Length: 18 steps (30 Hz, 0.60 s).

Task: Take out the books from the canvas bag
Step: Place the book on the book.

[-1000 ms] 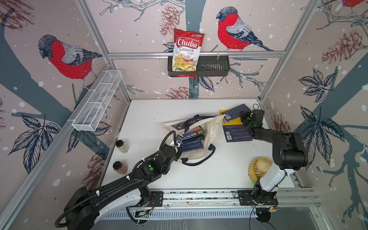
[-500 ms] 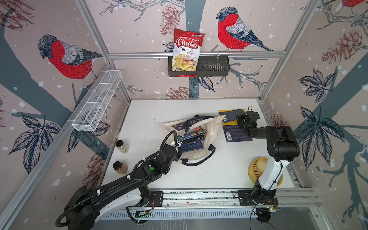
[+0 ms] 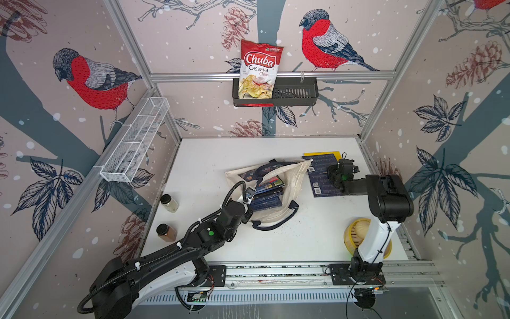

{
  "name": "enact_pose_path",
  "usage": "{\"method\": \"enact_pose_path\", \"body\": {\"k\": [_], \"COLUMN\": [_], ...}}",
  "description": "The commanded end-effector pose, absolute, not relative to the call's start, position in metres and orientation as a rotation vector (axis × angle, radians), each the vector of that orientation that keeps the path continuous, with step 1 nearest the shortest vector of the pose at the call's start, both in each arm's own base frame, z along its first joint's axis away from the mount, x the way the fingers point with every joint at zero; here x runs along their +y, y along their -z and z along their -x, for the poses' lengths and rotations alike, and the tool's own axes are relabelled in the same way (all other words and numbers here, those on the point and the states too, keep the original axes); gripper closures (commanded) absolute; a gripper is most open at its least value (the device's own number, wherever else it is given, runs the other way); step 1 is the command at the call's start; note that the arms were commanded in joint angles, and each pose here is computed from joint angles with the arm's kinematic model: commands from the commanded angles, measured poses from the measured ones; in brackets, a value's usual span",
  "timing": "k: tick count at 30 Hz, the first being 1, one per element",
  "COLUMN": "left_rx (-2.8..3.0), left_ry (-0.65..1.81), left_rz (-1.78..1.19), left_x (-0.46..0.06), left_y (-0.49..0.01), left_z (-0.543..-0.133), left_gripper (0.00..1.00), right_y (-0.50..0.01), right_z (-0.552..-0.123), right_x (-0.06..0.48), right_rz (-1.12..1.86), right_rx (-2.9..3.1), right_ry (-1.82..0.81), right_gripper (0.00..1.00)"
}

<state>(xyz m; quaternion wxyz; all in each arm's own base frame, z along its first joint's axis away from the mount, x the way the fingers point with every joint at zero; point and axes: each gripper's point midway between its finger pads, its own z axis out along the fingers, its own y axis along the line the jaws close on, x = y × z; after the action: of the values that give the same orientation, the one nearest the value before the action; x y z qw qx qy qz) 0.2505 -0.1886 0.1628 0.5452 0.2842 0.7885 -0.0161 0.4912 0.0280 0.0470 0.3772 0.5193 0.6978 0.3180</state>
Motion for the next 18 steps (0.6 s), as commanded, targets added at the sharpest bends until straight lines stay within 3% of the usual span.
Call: {"method": "enact_pose_path", "body": {"k": [1,13,18], "left_rx": [1.815,1.822,1.823], "left_ry": [0.092,0.093,0.095], "left_rz": [-0.657,-0.669,-0.673], "left_x": [-0.1985,-0.1993,-0.2002], "left_y": [-0.1802,-0.1775,-0.1770], "left_z": [-0.2535,-0.2529,-0.2529], "left_gripper": [1.00,1.00,1.00], "right_y": [-0.0527,-0.0462,-0.0465], "right_z": [-0.4912,-0.4979,-0.4960], "right_x": [0.0167,0.0228,0.0192], "right_rz": [-1.364,-1.407,-1.420], "right_rx": [1.709,1.702,1.694], "right_ry": [-0.789,-0.863,-0.846], "right_gripper": [0.79,0.68,0.52]}}
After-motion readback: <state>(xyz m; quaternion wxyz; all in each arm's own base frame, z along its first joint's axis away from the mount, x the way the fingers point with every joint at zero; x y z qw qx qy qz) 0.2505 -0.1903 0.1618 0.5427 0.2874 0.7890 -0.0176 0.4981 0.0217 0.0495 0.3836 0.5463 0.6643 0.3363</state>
